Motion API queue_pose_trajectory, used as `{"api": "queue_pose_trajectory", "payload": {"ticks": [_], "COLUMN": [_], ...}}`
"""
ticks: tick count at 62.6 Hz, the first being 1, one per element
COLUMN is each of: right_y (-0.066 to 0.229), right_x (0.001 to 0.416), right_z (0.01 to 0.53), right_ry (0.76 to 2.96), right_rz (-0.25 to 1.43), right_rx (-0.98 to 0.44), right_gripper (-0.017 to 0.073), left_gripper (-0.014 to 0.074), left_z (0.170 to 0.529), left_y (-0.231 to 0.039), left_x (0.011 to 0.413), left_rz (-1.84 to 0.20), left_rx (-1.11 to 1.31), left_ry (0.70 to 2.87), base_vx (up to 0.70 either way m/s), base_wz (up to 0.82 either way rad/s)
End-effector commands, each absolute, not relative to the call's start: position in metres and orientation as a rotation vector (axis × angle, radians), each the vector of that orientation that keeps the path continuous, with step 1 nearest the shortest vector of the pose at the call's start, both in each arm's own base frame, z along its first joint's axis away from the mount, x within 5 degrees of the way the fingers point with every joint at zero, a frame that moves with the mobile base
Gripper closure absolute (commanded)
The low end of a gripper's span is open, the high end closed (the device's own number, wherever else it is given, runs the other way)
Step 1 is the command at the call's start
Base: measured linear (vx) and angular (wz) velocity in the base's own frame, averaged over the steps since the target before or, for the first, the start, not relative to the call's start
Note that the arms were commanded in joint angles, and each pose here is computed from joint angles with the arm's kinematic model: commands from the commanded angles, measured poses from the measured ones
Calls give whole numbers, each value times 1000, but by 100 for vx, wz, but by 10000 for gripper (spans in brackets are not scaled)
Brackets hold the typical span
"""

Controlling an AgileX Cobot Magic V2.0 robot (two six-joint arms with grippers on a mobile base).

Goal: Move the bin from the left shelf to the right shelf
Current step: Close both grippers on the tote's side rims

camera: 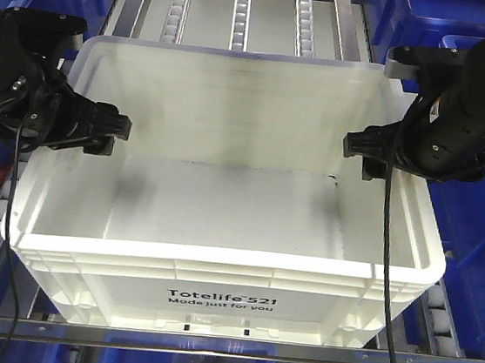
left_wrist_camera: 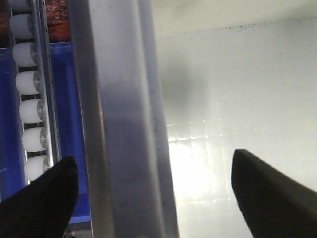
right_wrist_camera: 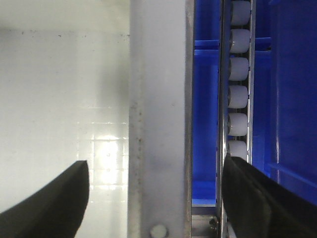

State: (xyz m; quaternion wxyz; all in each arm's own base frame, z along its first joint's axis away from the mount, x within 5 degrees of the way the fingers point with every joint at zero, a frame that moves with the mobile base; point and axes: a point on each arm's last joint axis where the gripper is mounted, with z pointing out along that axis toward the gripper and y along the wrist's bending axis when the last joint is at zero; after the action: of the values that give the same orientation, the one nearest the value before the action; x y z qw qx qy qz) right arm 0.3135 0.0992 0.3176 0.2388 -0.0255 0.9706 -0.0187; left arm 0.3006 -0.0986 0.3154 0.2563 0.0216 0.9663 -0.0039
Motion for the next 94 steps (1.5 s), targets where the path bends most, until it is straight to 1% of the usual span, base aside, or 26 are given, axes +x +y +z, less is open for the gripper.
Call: {"api": "queue_pose_trajectory", "payload": {"ticks": [1,6,12,19,28,33,35,41,49,54,71,84,94], "right_y": [95,94,94,94,94,94,94,94,94,94,94,94,96], "right_x": [312,311,311,311,311,311,311,311,311,311,311,311,312], "right_z": [339,339,339,339,339,339,339,339,339,339,339,339,341], "right_ry": [2571,2577,2578,2578,2577,2577,2577,2577,2576,2576,2583,2578,2552], "right_rz": [-48,-52,-53,-53,-52,-52,-52,-52,-53,-53,-61,-58,-48], "right_rx": [-59,-58,-58,-58,-58,-58,-58,-58,-58,-58,-61,-62,-71], "right_gripper": [62,102,163,248,349,395,409,444,471,481,485,485,485], "left_gripper": [3,9,38,104,212,264,294,349,412,434,489,548,564], "left_z": [338,338,338,338,338,338,338,338,338,338,338,339,341], "left_y": [-98,-98,-98,-98,-98,-98,-98,-98,-98,-97,-97,-87,-86], "left_x": [299,299,299,299,299,299,299,299,299,299,299,301,300], "left_rz": [-48,-48,-48,-48,-48,-48,-48,-48,-49,-46,-33,-21,-19], "left_rx": [52,52,52,52,52,52,52,52,52,52,90,51,62], "left_ry": [2527,2527,2528,2528,2528,2527,2527,2527,2526,2527,2524,2528,2522], "base_vx": [0,0,0,0,0,0,0,0,0,0,0,0,0], "base_wz": [0,0,0,0,0,0,0,0,0,0,0,0,0]}}
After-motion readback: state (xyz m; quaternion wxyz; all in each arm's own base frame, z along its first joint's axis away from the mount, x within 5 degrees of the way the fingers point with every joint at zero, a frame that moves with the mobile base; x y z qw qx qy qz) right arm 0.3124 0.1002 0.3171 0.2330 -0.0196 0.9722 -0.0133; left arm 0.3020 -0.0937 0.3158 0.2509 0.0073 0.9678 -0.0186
